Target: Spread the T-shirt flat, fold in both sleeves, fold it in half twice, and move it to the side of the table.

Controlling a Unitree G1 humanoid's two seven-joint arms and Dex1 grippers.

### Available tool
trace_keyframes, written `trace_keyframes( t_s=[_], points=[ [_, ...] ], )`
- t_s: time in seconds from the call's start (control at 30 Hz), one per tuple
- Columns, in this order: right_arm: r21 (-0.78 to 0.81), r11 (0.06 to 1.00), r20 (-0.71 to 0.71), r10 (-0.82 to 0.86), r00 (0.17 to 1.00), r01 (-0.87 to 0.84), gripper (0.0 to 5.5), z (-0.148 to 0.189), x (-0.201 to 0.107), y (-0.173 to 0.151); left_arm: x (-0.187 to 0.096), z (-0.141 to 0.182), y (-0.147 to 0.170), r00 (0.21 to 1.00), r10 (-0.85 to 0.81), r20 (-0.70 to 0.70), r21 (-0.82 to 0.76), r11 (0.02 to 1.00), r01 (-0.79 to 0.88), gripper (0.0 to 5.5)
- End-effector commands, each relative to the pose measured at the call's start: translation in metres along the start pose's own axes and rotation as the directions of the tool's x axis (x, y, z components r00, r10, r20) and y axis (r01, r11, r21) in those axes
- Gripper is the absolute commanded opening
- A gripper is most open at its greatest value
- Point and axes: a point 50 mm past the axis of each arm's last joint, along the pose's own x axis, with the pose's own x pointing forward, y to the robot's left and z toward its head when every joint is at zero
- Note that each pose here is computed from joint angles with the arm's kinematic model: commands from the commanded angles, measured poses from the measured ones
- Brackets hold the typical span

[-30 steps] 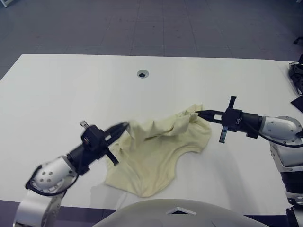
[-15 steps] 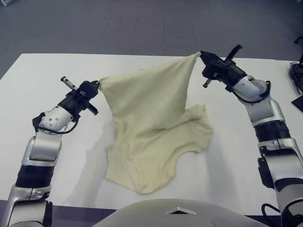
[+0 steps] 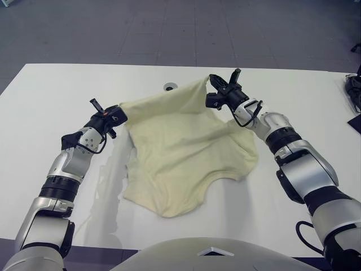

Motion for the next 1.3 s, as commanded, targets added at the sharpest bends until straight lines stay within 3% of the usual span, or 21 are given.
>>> trace_keyframes(
  t_s=[0.03,0.3,0.5,0.67,0.8,0.93,1.03,1.1,1.3],
  points=[
    [0.046,0.999,-0.041,0.001,0.999,0.001,0.28,-0.005,-0.001,0.001,0.005,0.007,-0.01,0.999,-0.008,0.031,0.008,1.0,0.008,0.0],
    [0.145,0.988,-0.105,-0.043,0.994,0.058,1.45,-0.022,-0.017,0.003,-0.001,0.014,-0.025,0.997,-0.047,0.068,-0.037,0.998,0.049,1.19],
    [0.286,0.958,-0.1,-0.009,0.995,0.038,2.38,-0.039,-0.055,0.004,-0.027,0.01,-0.033,0.997,-0.05,0.06,-0.074,0.996,0.054,2.16],
    [0.494,0.856,0.064,0.14,0.988,-0.153,3.2,-0.032,-0.11,0.0,-0.065,-0.001,-0.018,0.998,0.062,0.005,-0.069,0.996,-0.062,3.01],
    [0.479,0.77,0.242,0.346,0.906,-0.422,3.81,-0.017,-0.153,0.001,-0.088,0.001,-0.01,0.994,0.105,-0.013,-0.04,0.994,-0.105,3.64],
    [0.468,0.648,0.329,0.504,0.799,-0.601,4.4,-0.008,-0.176,0.009,-0.105,0.019,-0.029,0.996,-0.039,0.08,-0.047,0.998,0.043,4.27],
    [0.428,0.618,0.308,0.586,0.75,-0.659,4.92,-0.008,-0.181,0.021,-0.12,0.045,-0.054,0.941,-0.235,0.242,-0.076,0.963,0.26,4.81],
    [0.395,0.614,0.291,0.622,0.727,-0.684,5.28,-0.006,-0.182,0.03,-0.123,0.049,-0.064,0.916,-0.311,0.253,-0.052,0.941,0.334,5.18],
    [0.32,0.562,0.27,0.718,0.641,-0.763,5.4,0.001,-0.197,0.048,-0.136,0.056,-0.093,0.831,-0.487,0.268,0.013,0.864,0.503,5.38]
  ],
)
